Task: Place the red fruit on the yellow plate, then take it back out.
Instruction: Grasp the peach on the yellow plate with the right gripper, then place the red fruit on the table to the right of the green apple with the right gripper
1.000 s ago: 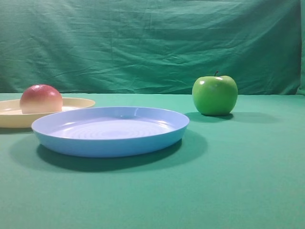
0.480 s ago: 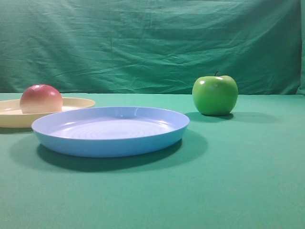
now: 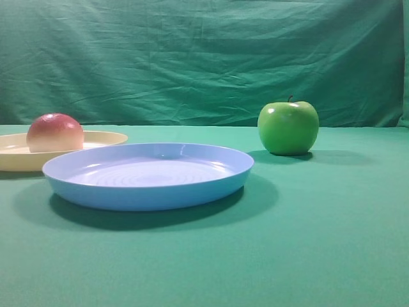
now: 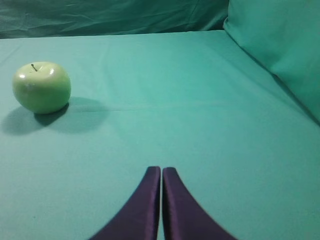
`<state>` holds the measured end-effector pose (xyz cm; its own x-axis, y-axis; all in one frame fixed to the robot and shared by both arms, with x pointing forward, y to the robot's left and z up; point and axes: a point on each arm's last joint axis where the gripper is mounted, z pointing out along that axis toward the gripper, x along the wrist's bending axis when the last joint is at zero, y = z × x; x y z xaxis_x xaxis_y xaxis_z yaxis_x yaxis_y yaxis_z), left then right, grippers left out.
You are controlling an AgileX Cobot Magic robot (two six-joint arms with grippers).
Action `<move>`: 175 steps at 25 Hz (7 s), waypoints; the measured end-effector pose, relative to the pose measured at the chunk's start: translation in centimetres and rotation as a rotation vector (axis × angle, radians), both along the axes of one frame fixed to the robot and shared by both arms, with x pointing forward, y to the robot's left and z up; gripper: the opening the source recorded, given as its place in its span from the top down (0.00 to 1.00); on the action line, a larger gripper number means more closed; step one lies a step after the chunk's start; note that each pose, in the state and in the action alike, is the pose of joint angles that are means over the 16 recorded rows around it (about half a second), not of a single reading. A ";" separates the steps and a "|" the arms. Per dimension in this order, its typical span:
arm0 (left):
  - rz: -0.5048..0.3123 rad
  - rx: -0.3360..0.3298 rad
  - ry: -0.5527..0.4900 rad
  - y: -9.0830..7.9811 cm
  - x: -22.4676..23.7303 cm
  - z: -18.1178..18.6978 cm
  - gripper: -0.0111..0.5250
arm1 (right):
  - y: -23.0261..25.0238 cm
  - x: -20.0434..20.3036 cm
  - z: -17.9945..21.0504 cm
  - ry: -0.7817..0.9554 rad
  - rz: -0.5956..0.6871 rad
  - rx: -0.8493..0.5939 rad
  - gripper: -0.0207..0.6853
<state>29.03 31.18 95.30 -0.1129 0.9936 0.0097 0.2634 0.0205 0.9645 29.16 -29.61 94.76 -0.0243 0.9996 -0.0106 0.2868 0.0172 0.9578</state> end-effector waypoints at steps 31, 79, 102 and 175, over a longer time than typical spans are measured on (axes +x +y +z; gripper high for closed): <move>0.000 0.000 0.000 0.0 0.0 0.0 0.98 | 1.5 4.3 14.4 0.011 0.149 0.089 0.97; 0.000 0.000 0.000 0.0 0.0 0.0 0.98 | 29.6 27.5 11.0 0.361 1.096 -0.134 0.82; 0.000 0.000 0.000 0.0 0.0 0.0 0.98 | 39.6 30.3 1.6 0.409 1.018 -0.339 0.06; 0.000 0.000 0.000 0.0 0.0 0.0 0.98 | 9.4 15.3 -0.1 0.675 0.413 -0.147 0.64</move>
